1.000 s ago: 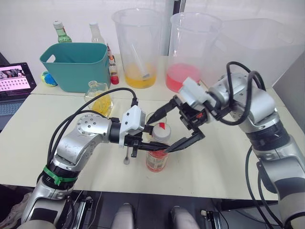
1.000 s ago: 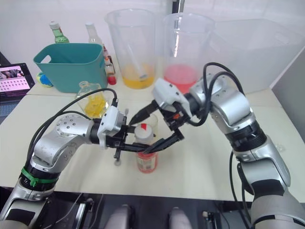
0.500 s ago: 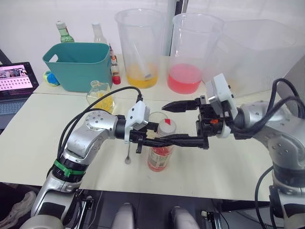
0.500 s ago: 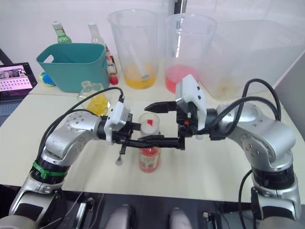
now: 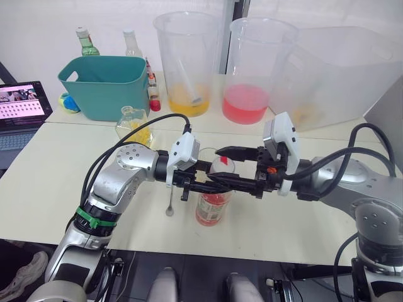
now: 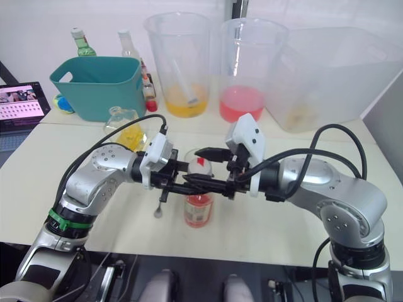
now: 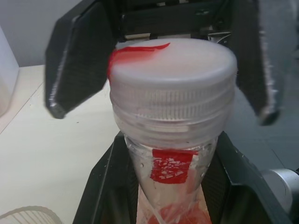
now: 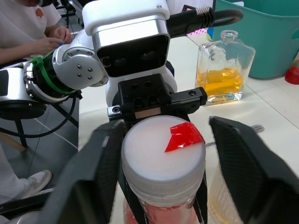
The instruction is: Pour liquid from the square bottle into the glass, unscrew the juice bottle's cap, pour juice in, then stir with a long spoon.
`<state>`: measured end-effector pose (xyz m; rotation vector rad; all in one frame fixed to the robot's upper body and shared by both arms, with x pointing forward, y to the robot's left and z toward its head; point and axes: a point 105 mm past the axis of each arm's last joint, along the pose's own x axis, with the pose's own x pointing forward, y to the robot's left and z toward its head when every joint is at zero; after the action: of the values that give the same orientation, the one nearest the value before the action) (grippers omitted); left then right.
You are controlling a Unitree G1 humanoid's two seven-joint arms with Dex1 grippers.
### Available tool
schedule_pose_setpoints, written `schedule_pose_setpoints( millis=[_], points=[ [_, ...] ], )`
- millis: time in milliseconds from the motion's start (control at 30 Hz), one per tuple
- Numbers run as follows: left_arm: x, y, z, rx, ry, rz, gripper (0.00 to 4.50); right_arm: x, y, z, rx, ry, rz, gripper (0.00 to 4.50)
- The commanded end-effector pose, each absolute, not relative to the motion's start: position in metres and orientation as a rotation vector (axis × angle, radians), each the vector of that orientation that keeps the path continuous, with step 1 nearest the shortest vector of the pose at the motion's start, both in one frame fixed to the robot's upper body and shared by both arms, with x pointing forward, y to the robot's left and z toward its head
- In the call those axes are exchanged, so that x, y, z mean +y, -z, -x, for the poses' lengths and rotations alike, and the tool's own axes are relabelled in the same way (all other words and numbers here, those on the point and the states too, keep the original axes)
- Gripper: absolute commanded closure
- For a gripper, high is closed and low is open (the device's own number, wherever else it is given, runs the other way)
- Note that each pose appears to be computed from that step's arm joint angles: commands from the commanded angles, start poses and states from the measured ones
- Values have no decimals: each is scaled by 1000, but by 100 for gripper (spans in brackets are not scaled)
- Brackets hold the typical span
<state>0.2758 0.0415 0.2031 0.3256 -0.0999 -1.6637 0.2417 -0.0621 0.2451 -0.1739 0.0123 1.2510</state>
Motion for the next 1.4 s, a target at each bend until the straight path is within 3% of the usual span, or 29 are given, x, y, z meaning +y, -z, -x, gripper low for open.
schedule_pose_setpoints(
  millis=[33,267,533,833,867,1033,1200,1400],
  points=[
    [45,-188,-283,-27,1606,-365,310,-60,-256,-234,-54,-1302,215,277],
    [50,-188,-283,-24,1575,-373,310,-53,-254,-235,-59,-1523,360,278],
    [60,-190,-279,-25,1499,-379,310,-49,-247,-234,-60,-1918,597,278],
    [60,-187,-272,-13,1474,-359,310,-48,-258,-248,-53,-2040,637,278],
    [60,-188,-272,-13,1473,-358,310,-48,-260,-250,-44,-2032,625,172],
    [57,-186,-270,-9,1484,-348,310,-51,-270,-257,-53,-1979,581,3],
    [56,-184,-270,1,1510,-340,310,-68,-283,-246,-40,-1863,493,3],
    [49,-185,-272,-4,1555,-330,310,-71,-288,-242,-85,-1573,340,3]
  ],
)
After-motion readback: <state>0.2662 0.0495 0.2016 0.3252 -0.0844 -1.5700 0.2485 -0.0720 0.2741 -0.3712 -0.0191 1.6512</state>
